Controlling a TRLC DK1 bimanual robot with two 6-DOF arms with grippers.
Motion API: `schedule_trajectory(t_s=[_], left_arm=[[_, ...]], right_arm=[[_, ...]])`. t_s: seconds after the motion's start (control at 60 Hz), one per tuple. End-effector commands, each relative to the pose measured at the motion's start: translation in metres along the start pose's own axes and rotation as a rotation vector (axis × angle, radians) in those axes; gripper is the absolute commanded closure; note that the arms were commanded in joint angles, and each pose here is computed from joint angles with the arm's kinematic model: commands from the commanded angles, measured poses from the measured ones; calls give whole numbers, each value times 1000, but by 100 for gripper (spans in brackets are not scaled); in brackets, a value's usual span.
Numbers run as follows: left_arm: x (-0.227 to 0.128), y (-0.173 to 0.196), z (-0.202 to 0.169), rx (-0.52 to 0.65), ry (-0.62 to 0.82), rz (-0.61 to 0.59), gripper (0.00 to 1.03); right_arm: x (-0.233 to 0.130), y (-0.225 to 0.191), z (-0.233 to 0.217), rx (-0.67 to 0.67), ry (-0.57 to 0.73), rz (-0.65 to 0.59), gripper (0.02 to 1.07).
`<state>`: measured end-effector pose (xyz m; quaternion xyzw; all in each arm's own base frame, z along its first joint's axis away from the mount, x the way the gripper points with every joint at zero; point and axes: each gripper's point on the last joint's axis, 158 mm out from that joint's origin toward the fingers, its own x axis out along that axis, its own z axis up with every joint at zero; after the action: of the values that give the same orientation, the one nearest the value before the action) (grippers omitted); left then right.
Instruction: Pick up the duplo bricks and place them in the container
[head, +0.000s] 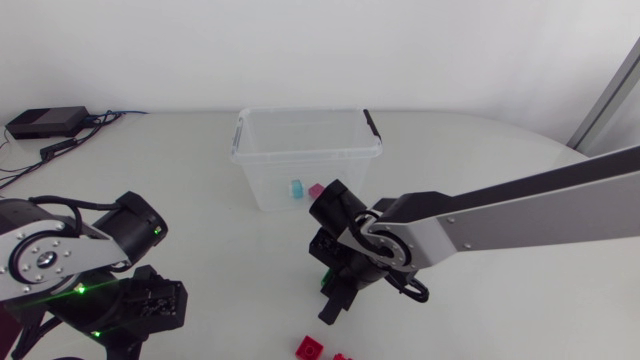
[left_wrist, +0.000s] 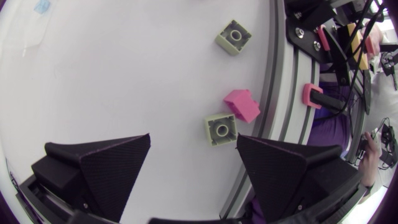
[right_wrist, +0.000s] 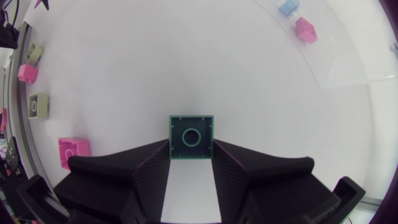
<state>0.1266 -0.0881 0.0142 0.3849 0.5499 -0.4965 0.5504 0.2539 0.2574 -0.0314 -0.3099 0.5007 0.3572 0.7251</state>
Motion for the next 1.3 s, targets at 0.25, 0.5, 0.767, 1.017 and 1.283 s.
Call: schedule_trajectory(t_s=[0.25,0.5,0.767,1.017,1.283], left_arm=[[28,-29,-10,-14,112,-86,8],[48,-22,-19,-49,184,-74,10],[59,-10,-11,-97,177,-54,56],[43,3,-9,-111,126,-12,83],[-13,43,1,-130,15,103,83]], right_arm=[[-14,-3,-4,1,-32,-13,90],[-28,-8,2,5,-66,-23,89],[-72,-36,34,48,-179,-88,89],[-128,-104,92,169,-399,-209,89],[-151,-155,145,267,-541,-282,89]])
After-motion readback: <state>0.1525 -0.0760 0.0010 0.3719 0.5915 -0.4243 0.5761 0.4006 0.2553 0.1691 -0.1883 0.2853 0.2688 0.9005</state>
